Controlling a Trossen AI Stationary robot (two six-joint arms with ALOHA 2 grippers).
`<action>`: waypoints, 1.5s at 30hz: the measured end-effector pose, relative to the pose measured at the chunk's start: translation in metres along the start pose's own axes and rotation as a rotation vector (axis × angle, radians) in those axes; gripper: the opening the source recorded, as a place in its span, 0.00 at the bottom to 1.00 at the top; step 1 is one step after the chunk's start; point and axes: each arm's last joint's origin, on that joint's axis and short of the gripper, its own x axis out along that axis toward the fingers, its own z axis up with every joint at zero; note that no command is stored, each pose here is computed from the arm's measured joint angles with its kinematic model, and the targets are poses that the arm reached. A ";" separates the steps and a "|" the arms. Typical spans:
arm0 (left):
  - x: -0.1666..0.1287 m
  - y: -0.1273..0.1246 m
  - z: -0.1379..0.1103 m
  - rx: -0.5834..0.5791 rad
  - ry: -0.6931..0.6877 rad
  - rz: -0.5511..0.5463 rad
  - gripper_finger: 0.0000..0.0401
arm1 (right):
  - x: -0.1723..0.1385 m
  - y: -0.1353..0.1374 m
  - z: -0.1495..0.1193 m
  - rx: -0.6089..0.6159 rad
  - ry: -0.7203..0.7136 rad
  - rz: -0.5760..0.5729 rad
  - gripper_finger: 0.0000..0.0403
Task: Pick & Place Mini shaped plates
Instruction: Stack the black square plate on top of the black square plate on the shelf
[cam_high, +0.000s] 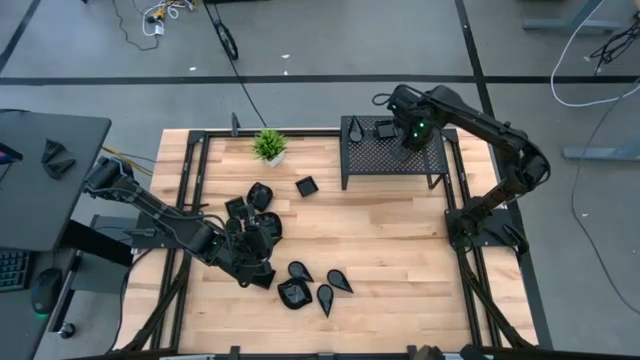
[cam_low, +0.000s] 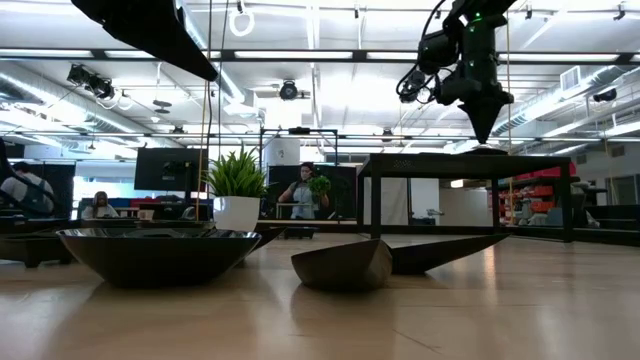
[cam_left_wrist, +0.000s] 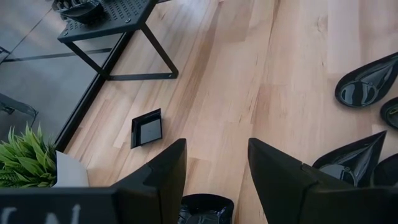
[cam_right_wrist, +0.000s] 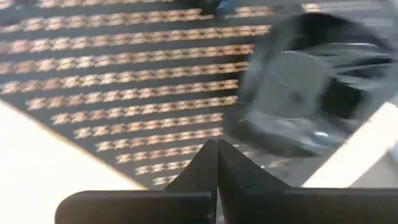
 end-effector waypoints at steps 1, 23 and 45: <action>0.000 0.000 0.000 0.000 0.000 0.000 0.44 | 0.000 0.000 0.001 0.007 -0.010 -0.013 0.01; 0.000 0.000 0.000 -0.001 0.000 0.000 0.44 | -0.019 0.046 0.005 -0.047 -0.274 0.061 0.01; 0.000 -0.001 -0.001 -0.009 0.022 -0.047 0.44 | 0.018 0.276 -0.142 -0.765 -0.908 0.665 0.07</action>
